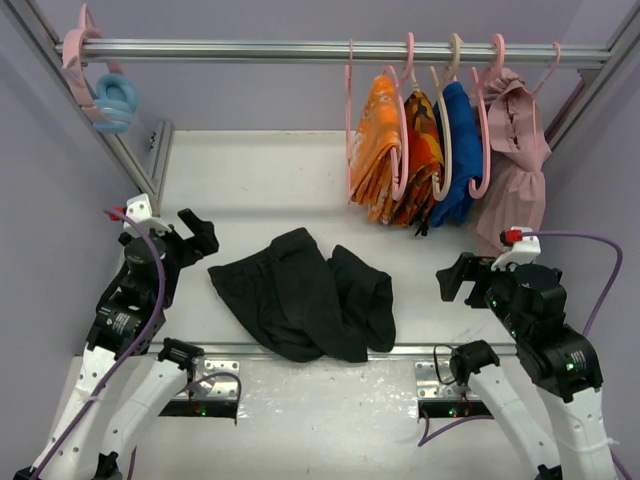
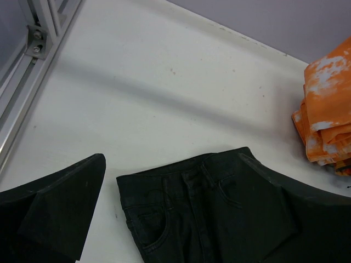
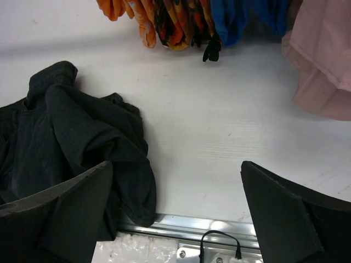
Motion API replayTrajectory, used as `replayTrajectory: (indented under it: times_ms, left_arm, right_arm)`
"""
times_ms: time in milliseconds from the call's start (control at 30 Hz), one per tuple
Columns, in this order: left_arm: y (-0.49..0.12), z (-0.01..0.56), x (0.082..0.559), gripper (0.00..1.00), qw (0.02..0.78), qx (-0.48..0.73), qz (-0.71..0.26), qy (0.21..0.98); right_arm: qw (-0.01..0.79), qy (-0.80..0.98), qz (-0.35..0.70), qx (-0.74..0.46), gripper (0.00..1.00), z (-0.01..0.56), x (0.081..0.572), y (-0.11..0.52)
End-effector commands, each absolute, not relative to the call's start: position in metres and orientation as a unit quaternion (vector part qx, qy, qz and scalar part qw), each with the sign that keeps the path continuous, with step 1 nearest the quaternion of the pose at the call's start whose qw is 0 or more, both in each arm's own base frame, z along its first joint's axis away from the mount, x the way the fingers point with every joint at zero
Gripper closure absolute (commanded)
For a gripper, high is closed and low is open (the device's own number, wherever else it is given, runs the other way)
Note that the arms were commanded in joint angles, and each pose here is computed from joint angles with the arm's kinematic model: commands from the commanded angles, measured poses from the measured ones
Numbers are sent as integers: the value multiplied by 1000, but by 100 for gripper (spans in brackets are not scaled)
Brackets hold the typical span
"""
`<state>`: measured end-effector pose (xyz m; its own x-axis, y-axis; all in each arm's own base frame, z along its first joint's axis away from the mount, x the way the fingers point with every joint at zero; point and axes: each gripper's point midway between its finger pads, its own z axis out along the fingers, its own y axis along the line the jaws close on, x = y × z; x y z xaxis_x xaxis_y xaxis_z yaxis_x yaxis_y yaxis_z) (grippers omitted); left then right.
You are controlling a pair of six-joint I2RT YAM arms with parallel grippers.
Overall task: Place the trousers on the hanger
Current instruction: Flatten out the trousers at the center of the board.
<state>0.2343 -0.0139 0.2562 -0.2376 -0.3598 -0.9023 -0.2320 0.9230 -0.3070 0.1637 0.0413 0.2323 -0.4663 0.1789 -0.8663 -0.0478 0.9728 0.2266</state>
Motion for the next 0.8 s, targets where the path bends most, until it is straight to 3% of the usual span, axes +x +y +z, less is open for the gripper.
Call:
replayTrajectory:
  times_ms: [0,567,767]
  left_arm:
    - [-22,259,242,0,593,-182,-71,781]
    - [-36,259,249,0,582,-198,-110,781]
    - [-98,207,289,0,456,-216,-184,843]
  right_arm:
    - [519,847,115,34,1,233,175,46]
    - [503,849,162,20,1,227,187,69]
    - [505,845,173,23,1,223,189,72]
